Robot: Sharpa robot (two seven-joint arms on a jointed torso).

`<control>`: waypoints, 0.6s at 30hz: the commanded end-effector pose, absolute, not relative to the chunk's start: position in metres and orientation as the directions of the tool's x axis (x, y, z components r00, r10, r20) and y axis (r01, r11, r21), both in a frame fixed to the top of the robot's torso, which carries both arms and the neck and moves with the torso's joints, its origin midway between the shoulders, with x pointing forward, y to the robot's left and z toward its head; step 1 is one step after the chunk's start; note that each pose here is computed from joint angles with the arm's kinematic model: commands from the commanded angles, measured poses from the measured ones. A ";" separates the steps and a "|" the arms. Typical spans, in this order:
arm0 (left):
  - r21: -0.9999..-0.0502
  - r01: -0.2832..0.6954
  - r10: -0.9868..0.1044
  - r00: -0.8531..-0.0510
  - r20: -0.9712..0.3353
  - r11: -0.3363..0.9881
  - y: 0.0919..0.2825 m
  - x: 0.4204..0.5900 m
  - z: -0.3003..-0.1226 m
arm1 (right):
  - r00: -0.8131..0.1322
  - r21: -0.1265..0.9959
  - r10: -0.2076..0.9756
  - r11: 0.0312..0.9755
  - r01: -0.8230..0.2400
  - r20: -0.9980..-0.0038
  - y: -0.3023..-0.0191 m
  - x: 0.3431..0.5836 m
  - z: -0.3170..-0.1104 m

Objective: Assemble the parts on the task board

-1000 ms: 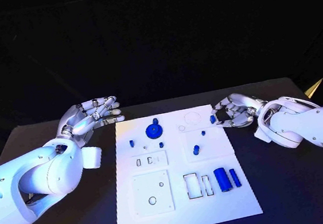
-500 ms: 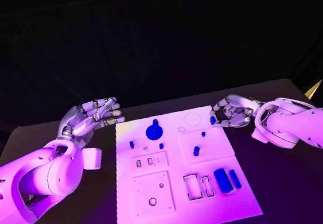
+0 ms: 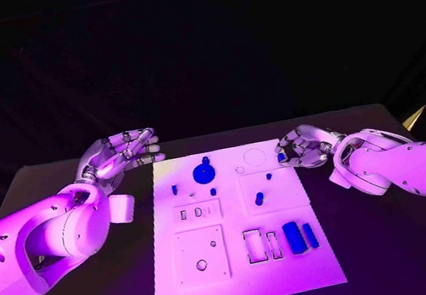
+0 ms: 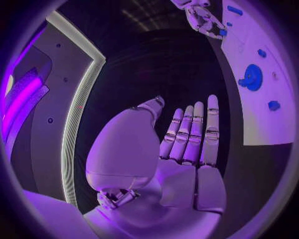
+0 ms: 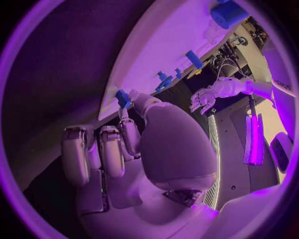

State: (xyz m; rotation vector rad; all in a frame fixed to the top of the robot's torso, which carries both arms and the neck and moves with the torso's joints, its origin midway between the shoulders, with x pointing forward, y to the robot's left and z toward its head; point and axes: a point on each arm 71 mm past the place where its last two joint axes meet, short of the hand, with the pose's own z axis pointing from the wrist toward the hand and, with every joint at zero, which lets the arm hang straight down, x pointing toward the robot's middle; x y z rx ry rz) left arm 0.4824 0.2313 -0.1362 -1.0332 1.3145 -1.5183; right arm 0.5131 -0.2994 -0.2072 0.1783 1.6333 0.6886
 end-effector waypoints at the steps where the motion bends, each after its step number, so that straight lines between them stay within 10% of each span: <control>1: -0.991 0.093 -0.949 -0.310 0.060 -0.093 0.229 0.482 -0.135 | -0.214 0.526 0.482 0.809 -0.263 -0.849 -0.299 0.513 -0.209; 18: -0.991 0.092 -0.950 -0.308 0.060 -0.092 0.230 0.482 -0.135 | -0.216 0.524 0.480 0.811 -0.260 -0.850 -0.299 0.514 -0.209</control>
